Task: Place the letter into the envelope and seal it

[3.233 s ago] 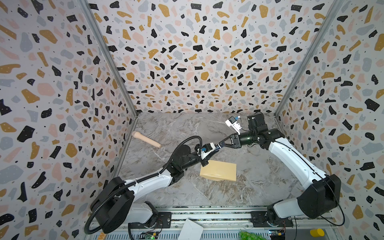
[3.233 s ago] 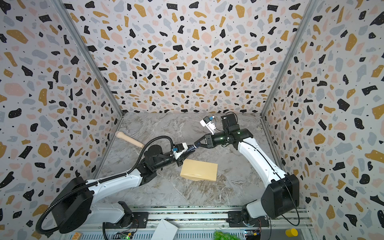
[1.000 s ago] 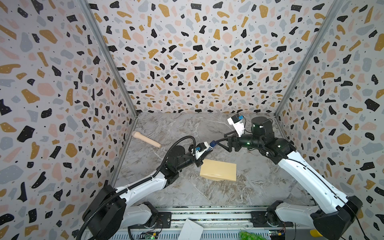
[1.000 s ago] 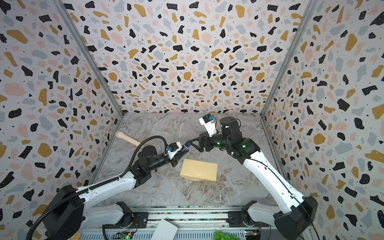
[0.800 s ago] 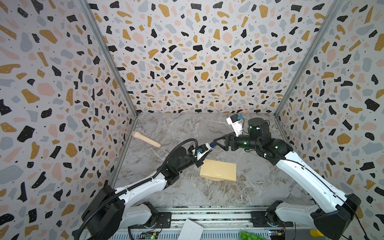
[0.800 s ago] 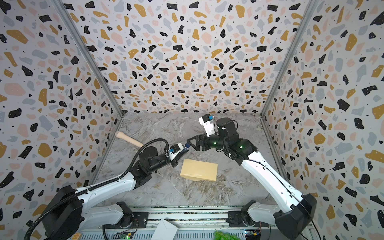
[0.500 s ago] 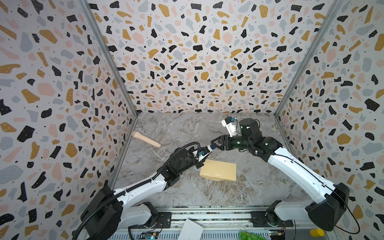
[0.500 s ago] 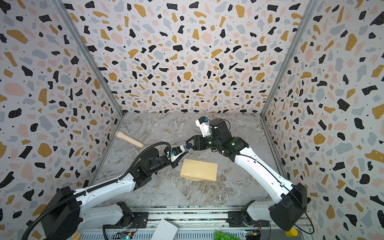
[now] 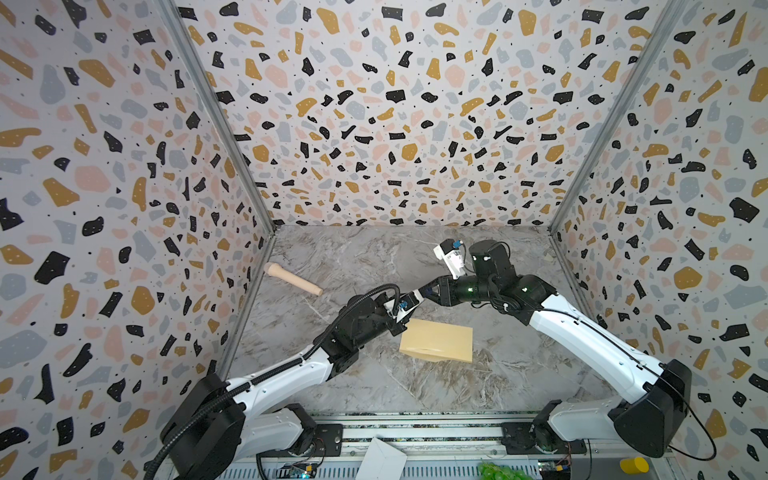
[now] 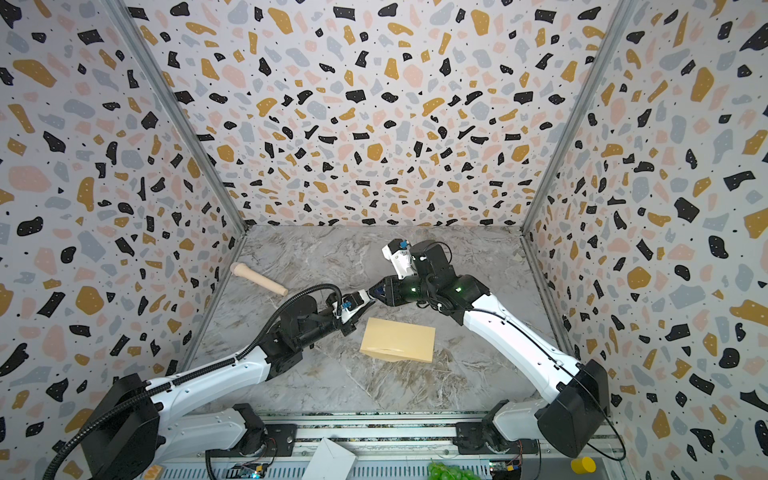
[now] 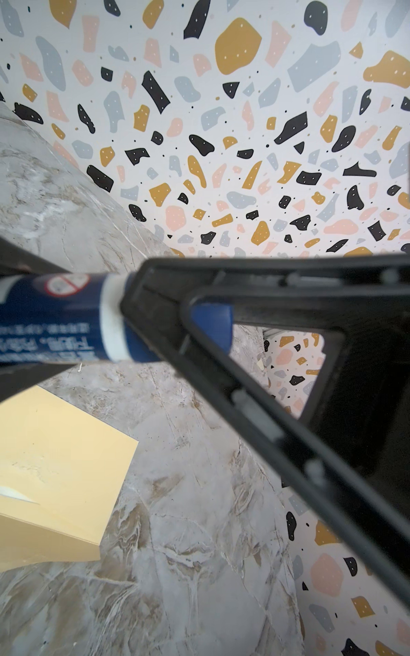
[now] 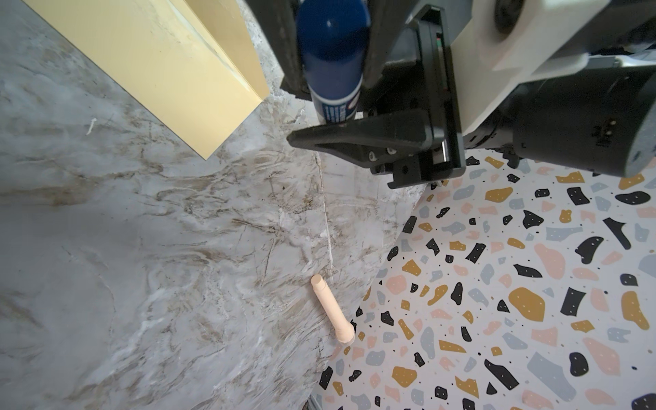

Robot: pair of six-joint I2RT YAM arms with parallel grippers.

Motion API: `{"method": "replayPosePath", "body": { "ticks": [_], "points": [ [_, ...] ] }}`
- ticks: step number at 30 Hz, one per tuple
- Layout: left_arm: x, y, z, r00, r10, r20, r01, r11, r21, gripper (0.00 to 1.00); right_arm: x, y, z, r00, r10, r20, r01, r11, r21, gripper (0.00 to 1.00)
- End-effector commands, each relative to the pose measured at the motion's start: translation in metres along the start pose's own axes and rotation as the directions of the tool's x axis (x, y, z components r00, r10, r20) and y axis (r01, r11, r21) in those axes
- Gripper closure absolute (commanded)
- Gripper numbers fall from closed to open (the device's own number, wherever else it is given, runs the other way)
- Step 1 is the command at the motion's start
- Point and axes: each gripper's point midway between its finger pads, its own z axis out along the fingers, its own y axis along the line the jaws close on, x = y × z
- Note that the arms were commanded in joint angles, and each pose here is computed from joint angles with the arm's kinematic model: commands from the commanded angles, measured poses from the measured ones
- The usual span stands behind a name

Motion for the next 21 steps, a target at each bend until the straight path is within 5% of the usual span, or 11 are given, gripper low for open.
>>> {"method": "replayPosePath", "body": {
  "ticks": [1,6,11,13,17,21],
  "points": [
    [-0.023,0.005,-0.003,0.997,0.017,0.071,-0.016,1.0,-0.014,1.0,0.001,0.003,-0.001,0.998,-0.058,-0.014,0.058,0.998,-0.004,0.86],
    [-0.026,-0.018,-0.003,0.994,-0.003,0.108,-0.009,0.994,0.112,1.0,-0.011,0.015,-0.014,0.945,-0.326,0.016,0.326,0.938,-0.117,0.95],
    [-0.031,-0.051,-0.009,0.984,-0.039,0.175,-0.018,0.95,0.31,1.0,0.016,0.039,-0.033,0.736,-0.676,0.043,0.648,0.685,-0.333,1.0],
    [-0.031,-0.058,-0.011,0.982,-0.044,0.186,-0.025,0.936,0.352,1.0,0.013,0.046,-0.039,0.708,-0.702,0.076,0.672,0.638,-0.377,0.98],
    [-0.028,-0.043,-0.011,0.985,-0.045,0.168,0.0,0.966,0.257,1.0,0.008,0.049,-0.035,0.742,-0.667,0.073,0.632,0.659,-0.407,0.93],
    [-0.025,-0.008,-0.017,0.985,-0.063,0.158,0.058,0.998,0.036,1.0,-0.01,0.034,-0.026,0.848,-0.529,0.036,0.515,0.805,-0.295,0.93]
  ]
}}
